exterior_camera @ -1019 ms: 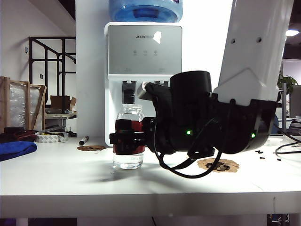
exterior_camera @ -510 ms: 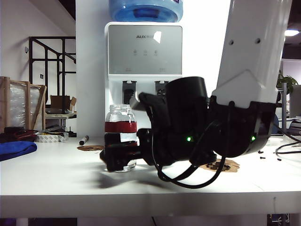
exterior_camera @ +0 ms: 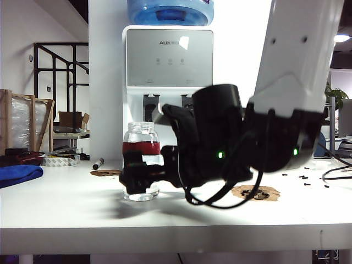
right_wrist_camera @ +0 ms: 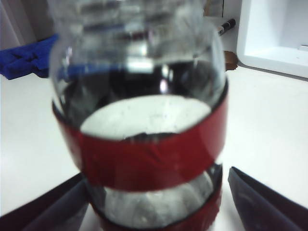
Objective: Pick up the water bottle with two loops of red belts, then reach the front water dispenser and gently press the gray-black baffle horizontally to get a little water.
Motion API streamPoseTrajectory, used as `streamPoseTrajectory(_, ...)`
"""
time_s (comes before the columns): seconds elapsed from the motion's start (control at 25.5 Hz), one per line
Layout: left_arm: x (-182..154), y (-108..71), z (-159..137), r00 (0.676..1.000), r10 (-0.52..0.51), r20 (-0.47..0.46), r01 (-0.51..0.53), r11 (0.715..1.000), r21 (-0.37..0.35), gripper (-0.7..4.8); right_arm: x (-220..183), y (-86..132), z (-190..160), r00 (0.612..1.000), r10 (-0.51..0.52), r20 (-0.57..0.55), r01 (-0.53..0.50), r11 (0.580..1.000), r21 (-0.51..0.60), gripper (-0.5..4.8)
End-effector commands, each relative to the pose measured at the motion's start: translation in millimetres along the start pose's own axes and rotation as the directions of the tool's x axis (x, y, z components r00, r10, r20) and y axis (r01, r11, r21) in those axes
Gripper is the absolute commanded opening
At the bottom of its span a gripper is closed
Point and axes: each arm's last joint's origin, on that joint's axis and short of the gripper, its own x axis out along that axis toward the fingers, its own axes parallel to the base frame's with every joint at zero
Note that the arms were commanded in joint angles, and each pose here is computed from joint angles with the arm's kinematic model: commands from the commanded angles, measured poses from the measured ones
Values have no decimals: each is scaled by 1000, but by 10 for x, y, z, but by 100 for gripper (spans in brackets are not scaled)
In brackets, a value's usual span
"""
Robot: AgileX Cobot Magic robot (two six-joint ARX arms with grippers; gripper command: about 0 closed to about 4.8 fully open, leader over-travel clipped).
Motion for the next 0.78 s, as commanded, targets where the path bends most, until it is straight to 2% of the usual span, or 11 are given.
streamPoseTrajectory(0.04,49,-7,-79,999,3,54,-5,999,38,-4,-38,24,108,1000,0,-7,0,1000,-18,479)
streamPoseTrajectory(0.27,112,-21,-308,999,3,50,-5,999,44,-4,-238,43,113,1000,-2,-22,1,1000,-26,479)
streamPoseTrajectory(0.51,154,-35,-568,1000,2,4,-3,999,48,-4,-521,56,104,998,-44,-41,42,999,-29,479)
streamPoseTrajectory(0.55,153,-36,-598,1000,0,-31,2,999,46,-4,-631,66,129,998,-50,-43,48,998,-46,428)
streamPoseTrajectory(0.59,153,-37,-606,999,-2,-39,4,999,45,-4,-714,76,161,998,-49,-49,45,995,-92,226)
streamPoseTrajectory(0.63,152,-36,-605,999,-1,-38,3,999,45,-4,-756,81,179,997,-48,-55,41,993,-113,101)
streamPoseTrajectory(0.67,152,-36,-605,999,-3,-38,5,999,44,-4,-800,86,205,997,-48,-58,41,991,-127,12)
streamPoseTrajectory(0.71,152,-37,-606,999,-4,-39,5,999,32,-4,-834,90,229,997,-51,-62,43,991,-128,-5)
streamPoseTrajectory(0.78,149,-37,-613,999,-4,-46,4,1000,-11,-4,-890,97,276,995,-52,-91,40,991,-126,-5)
